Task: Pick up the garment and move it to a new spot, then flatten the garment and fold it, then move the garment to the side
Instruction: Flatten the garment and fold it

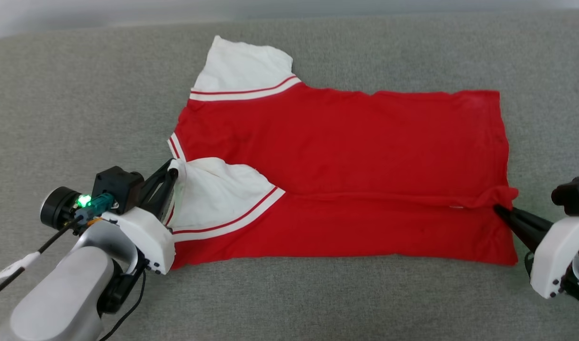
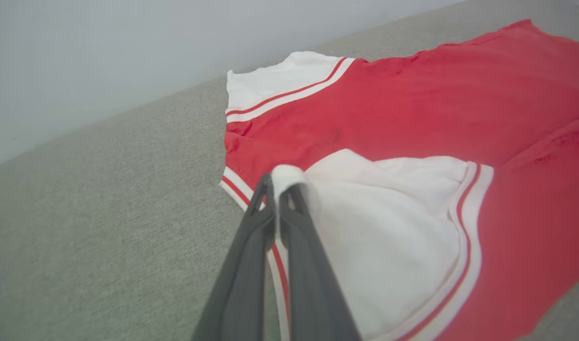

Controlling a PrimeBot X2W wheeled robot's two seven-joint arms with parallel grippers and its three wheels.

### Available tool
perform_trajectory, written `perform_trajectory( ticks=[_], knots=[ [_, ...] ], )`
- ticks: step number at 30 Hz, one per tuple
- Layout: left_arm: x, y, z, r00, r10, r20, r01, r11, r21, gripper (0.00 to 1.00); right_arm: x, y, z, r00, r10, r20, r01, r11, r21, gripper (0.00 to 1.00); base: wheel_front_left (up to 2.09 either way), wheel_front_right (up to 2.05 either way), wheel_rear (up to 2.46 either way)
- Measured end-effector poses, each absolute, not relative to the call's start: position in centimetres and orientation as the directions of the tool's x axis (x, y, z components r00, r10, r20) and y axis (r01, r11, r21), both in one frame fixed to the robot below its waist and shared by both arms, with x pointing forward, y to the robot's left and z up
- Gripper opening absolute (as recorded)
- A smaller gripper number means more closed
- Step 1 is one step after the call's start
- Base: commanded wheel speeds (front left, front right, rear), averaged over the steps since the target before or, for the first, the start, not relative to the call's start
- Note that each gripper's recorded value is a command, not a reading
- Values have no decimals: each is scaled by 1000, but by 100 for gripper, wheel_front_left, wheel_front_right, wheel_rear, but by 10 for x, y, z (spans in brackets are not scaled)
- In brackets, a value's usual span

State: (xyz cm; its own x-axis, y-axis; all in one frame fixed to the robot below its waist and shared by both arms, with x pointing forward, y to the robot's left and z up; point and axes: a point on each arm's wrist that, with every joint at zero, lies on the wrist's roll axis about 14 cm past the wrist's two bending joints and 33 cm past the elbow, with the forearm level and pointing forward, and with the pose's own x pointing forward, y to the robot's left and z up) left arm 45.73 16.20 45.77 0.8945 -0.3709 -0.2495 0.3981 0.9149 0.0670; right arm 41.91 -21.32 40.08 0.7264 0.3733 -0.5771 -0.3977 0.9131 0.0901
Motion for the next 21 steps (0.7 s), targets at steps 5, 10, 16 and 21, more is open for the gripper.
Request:
perform_trajectory(
  ticks=[5,10,16,21],
  knots=[
    [466,160,412,858,-375,-351,409,912,27,0,426,-213,379,699,353,-622,-378,921,97,0,0,0,0],
    [466,162,378,822,-371,-431,413,911,3,0,427,-212,365,671,343,-657,-373,922,101,0,0,0,0],
    [467,163,382,824,-377,-422,413,911,-6,100,426,-210,370,666,338,-665,-379,921,89,84,0,0,0],
    [472,173,409,850,-366,-380,408,913,32,100,423,-205,389,689,353,-633,-405,912,68,100,0,0,0]
  ],
)
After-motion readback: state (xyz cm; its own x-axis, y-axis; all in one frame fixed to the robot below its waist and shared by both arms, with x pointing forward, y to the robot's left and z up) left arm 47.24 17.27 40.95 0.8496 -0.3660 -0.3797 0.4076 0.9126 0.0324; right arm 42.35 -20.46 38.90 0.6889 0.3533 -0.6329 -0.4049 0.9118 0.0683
